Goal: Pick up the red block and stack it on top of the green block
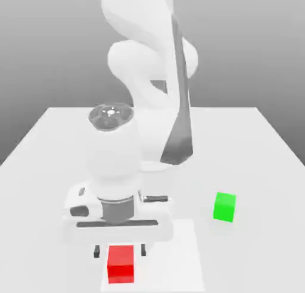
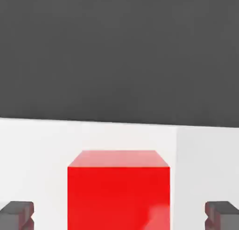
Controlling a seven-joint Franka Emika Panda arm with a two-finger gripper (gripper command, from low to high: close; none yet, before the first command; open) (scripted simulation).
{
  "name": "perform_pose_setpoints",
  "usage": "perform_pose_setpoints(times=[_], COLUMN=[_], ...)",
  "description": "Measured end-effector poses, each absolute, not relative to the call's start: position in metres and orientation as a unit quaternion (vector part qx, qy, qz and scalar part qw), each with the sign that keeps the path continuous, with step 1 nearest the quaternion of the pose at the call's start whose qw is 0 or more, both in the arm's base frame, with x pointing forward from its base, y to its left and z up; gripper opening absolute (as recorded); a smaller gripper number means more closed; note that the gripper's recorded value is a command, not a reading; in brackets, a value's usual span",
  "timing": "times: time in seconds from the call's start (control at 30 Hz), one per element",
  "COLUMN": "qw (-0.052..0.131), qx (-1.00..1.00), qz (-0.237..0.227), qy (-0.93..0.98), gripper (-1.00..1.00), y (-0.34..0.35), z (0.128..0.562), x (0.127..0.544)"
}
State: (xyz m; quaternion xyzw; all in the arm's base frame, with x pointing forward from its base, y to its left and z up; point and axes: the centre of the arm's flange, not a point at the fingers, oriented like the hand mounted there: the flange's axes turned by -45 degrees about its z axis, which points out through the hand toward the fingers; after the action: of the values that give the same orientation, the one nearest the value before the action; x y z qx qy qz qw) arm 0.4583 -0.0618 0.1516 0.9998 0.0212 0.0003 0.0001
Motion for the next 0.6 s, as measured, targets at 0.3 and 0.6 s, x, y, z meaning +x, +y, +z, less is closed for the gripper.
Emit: perform_pose_setpoints(times=[0.3,0.6], qw=[0.0,-0.024], qx=[1.0,0.987], qz=[0.0,0.001], qy=[0.021,0.158], gripper=[-1.0,-1.0], y=[-0.062,0.109], z=[0.179,0.241], x=[0.459,0.385])
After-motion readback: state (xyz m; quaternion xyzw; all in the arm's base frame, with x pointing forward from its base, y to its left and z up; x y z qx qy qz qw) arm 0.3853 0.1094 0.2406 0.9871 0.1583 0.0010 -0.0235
